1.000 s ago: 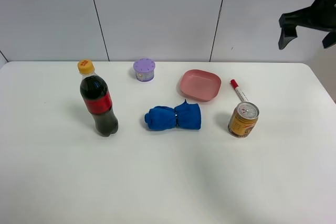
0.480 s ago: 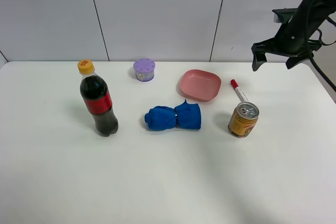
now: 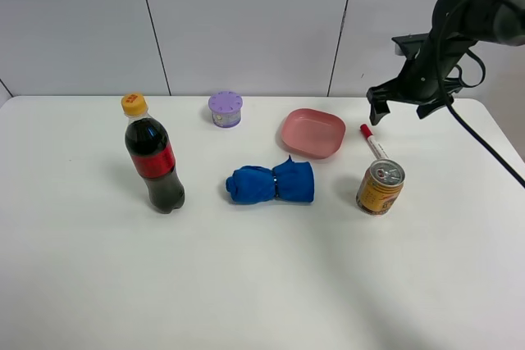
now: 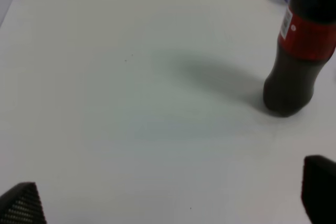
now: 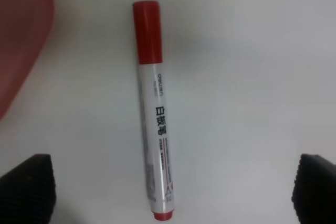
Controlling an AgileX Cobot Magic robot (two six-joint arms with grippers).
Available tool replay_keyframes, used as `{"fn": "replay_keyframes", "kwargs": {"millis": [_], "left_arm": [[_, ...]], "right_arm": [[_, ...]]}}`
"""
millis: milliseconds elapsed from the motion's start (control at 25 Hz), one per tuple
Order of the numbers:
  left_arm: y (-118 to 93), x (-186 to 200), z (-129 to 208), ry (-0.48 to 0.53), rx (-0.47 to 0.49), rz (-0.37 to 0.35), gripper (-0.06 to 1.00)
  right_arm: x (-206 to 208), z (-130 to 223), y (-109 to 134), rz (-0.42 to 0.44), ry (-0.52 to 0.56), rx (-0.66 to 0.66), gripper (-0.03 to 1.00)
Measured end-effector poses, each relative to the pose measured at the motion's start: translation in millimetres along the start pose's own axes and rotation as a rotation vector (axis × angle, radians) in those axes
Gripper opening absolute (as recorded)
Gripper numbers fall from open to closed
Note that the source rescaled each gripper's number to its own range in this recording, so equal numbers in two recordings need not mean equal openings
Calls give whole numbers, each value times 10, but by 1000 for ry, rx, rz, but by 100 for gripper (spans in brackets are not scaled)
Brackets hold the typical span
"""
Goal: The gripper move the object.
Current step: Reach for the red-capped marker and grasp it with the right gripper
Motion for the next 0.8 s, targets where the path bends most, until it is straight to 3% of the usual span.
{"fn": "replay_keyframes", "kwargs": {"millis": [800], "left_arm": [[0, 0, 0, 0, 0, 0, 100]], "right_arm": [[-892, 129, -1, -1, 70, -14, 89]]}}
Point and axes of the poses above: a point on each arm's last joint axis where the gripper is mounted, x pointing back along that axis away from the gripper, y along the wrist's bending axis when the last joint is at zero, z = x × y, the point moved 6 cm from there along -x, pointing out along that axis toward the gripper, and after that the axes turned 15 degrees about -x, right-handed, at the moved point
